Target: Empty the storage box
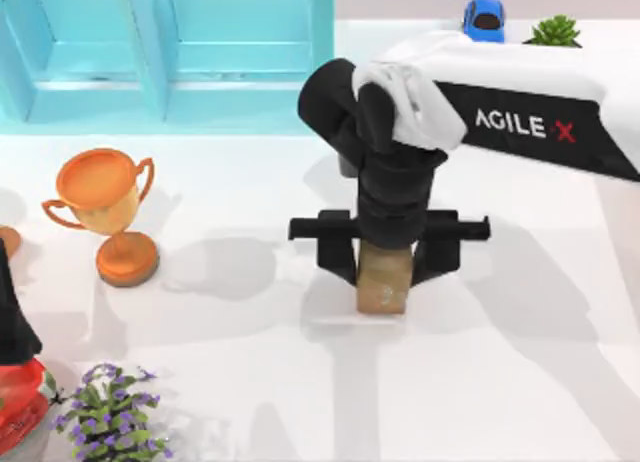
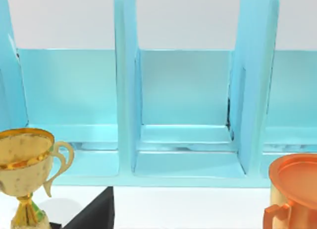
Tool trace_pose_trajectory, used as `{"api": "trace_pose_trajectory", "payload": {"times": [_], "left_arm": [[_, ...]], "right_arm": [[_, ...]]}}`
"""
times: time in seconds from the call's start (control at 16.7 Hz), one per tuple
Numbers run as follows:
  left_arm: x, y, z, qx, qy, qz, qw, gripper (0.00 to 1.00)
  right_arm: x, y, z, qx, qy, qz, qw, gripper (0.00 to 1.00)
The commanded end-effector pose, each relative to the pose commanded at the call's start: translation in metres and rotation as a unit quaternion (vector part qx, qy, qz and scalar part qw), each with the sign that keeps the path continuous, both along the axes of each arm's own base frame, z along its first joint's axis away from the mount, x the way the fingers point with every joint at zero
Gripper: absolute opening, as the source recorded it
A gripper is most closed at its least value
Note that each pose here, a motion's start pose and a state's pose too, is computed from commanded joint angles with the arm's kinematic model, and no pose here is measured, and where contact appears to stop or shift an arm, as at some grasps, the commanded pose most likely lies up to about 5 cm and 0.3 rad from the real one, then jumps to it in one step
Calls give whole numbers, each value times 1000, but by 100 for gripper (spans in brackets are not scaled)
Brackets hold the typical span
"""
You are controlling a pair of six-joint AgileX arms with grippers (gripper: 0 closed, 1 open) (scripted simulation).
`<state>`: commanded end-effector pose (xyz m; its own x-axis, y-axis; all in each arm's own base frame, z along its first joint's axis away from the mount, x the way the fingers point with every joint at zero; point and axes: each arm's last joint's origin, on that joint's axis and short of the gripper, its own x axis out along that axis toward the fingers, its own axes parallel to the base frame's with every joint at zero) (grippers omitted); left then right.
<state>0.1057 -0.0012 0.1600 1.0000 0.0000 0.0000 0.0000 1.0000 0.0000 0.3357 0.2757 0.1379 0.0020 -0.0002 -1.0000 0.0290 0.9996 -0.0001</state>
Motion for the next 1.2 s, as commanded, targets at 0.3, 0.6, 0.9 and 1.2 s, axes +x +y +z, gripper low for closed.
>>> {"api": "trace_pose_trajectory", "payload": {"times": [0.3,0.6,0.9,1.2], "left_arm": [[0,0,0,0,0,0,1000,100],[0,0,0,0,0,0,1000,100],[0,0,0,0,0,0,1000,100],[0,0,0,0,0,0,1000,100]], "right_arm": [[0,0,0,0,0,0,1000,98],[0,0,0,0,0,0,1000,100],[0,0,1,0,0,-1,1000,100],[2,3,38,-2,2,1,1000,100]]}}
